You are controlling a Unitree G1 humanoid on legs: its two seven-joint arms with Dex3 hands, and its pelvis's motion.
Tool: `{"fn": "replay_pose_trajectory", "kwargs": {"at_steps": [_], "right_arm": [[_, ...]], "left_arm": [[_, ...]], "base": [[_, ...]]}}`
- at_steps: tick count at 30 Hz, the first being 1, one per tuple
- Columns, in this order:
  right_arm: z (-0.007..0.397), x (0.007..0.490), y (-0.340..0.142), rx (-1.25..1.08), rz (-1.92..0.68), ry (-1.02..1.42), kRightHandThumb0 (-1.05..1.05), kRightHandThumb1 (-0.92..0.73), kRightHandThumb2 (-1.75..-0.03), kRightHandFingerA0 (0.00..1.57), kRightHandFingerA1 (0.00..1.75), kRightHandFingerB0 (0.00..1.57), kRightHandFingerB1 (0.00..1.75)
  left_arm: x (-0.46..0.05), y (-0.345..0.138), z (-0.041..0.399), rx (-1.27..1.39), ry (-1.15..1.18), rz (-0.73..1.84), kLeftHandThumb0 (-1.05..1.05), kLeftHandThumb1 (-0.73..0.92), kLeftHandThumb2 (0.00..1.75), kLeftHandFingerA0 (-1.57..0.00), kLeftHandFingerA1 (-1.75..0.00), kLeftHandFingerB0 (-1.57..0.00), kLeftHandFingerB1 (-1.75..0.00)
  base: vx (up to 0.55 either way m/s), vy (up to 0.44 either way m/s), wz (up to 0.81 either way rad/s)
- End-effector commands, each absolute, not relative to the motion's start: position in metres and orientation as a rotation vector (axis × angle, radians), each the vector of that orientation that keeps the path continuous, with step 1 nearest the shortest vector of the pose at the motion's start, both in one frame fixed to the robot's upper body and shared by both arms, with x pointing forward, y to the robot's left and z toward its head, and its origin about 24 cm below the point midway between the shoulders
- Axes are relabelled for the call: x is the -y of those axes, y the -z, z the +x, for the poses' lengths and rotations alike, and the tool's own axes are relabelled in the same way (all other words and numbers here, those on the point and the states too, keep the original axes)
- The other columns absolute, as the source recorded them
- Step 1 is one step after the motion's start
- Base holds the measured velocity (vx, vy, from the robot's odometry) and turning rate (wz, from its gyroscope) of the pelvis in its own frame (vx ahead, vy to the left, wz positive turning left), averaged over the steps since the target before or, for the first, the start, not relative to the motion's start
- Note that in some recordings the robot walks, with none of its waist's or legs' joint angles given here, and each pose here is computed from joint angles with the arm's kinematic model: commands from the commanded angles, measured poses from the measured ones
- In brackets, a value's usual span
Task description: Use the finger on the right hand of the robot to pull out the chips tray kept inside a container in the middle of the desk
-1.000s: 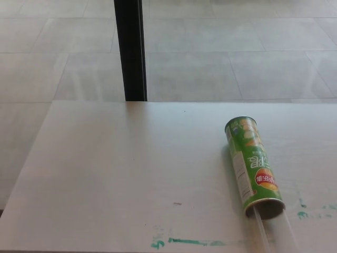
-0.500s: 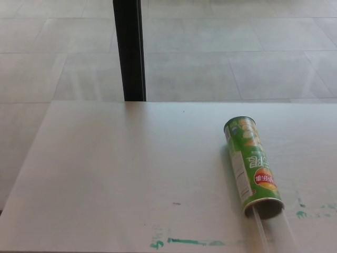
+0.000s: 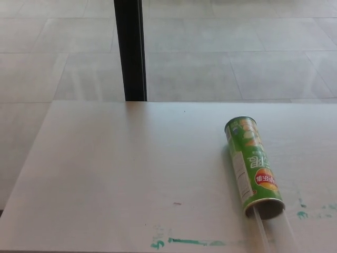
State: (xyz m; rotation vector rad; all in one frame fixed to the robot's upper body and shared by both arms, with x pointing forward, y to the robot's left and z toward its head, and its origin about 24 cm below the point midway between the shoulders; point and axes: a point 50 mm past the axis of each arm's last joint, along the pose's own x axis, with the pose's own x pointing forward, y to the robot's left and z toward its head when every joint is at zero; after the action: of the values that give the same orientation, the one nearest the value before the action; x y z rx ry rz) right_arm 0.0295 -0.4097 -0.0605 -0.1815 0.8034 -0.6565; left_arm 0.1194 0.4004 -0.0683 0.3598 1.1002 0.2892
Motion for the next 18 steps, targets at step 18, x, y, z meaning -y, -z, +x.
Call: {"fn": "replay_pose_trajectory", "kwargs": {"at_steps": [18], "right_arm": [[0.0319, 0.4133, 0.0536, -0.774, -0.196, 0.679, -0.17, -0.69, -0.60, 0.61, 0.71, 0.26, 0.35]], "left_arm": [[-0.4000, 0.0689, 0.1191, -1.103, -0.301, 0.352, -0.48, 0.74, 0.62, -0.61, -0.68, -0.54, -0.57]], "base": [[0.00, 0.000, 0.00]]}}
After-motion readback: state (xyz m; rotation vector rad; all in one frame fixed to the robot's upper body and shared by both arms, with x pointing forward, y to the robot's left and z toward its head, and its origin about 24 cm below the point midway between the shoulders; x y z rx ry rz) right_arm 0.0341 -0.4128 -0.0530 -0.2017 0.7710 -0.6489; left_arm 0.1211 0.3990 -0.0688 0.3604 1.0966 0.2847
